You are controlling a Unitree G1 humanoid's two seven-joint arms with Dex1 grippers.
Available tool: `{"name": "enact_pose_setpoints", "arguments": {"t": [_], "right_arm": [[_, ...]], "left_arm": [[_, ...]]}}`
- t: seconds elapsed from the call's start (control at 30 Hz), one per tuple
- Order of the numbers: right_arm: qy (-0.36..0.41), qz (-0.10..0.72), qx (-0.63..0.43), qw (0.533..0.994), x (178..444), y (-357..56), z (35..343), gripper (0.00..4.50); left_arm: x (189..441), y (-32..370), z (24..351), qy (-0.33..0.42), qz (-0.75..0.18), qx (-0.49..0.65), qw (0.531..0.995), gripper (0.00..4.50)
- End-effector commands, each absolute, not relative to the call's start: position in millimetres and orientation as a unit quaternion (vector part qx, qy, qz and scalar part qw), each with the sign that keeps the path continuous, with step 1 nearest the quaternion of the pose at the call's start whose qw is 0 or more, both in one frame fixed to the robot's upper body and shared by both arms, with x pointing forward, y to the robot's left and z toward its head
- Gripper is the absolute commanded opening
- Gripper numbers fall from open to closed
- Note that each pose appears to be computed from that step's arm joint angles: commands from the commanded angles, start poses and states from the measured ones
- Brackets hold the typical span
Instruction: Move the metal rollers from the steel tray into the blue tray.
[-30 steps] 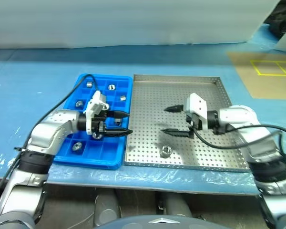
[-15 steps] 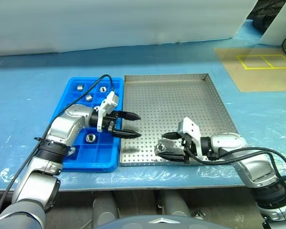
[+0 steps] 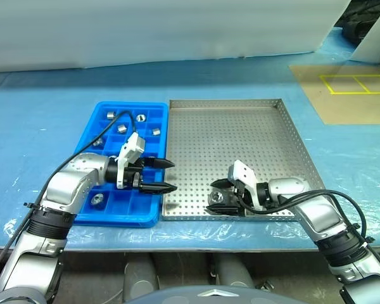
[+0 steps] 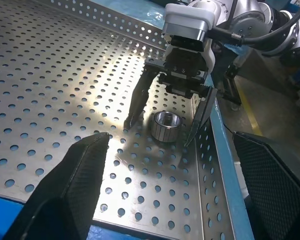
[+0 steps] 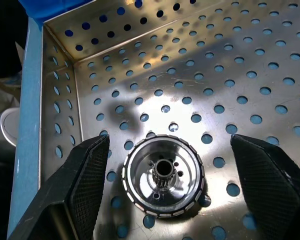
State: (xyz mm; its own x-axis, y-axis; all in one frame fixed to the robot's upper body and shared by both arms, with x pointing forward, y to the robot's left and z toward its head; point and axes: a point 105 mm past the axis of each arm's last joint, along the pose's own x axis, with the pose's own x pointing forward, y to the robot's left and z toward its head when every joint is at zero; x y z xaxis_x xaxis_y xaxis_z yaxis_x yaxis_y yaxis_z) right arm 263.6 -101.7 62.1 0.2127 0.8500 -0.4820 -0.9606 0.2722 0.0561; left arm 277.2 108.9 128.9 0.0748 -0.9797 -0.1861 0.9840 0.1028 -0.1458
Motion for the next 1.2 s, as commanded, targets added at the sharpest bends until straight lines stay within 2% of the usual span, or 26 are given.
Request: {"name": "enact_pose_setpoints", "arguments": {"t": [0.03, 0.1, 0.13, 0.17, 0.27, 0.43, 0.53, 0.77, 0.97, 1.1, 1.2], "right_arm": [[0.206, 0.605, -0.126, 0.759, 259.6, -97.3, 64.1, 3.34], [0.208, 0.597, -0.133, 0.764, 261.4, -97.8, 61.6, 2.62], [0.208, 0.595, -0.134, 0.765, 261.9, -98.1, 60.7, 2.38], [0.208, 0.600, -0.134, 0.761, 260.4, -98.2, 61.0, 2.38], [0.204, 0.594, -0.134, 0.767, 261.8, -100.1, 62.6, 1.68], [0.200, 0.600, -0.132, 0.763, 258.3, -100.3, 66.2, 1.66], [0.191, 0.586, -0.143, 0.774, 266.7, -99.7, 70.2, 1.66], [0.124, 0.591, -0.125, 0.788, 301.5, -82.9, 123.6, 1.66], [0.061, 0.664, -0.118, 0.736, 302.0, -36.7, 163.4, 1.66], [0.059, 0.710, -0.126, 0.690, 296.4, -17.4, 162.9, 1.66], [0.062, 0.735, -0.123, 0.664, 295.8, -7.7, 161.1, 1.66]], "left_arm": [[275.1, 111.6, 139.8, 0.099, -0.668, 0.017, 0.738, 4.23], [274.2, 111.7, 139.0, 0.100, -0.667, 0.015, 0.738, 4.23], [273.8, 111.7, 138.5, 0.101, -0.666, 0.015, 0.739, 4.23], [273.5, 111.8, 137.9, 0.101, -0.666, 0.014, 0.739, 4.23], [272.4, 111.2, 136.7, 0.103, -0.666, 0.013, 0.739, 4.23], [271.2, 109.8, 135.0, 0.104, -0.667, 0.010, 0.738, 4.23], [272.2, 109.9, 135.5, 0.102, -0.666, 0.010, 0.738, 4.23], [278.6, 119.9, 146.8, 0.091, -0.651, 0.017, 0.754, 4.23], [282.4, 145.3, 158.0, 0.084, -0.608, 0.051, 0.788, 4.23], [285.9, 173.7, 176.9, 0.069, -0.557, 0.070, 0.825, 4.23], [277.8, 194.2, 182.7, 0.070, -0.519, 0.079, 0.848, 4.23]]}}
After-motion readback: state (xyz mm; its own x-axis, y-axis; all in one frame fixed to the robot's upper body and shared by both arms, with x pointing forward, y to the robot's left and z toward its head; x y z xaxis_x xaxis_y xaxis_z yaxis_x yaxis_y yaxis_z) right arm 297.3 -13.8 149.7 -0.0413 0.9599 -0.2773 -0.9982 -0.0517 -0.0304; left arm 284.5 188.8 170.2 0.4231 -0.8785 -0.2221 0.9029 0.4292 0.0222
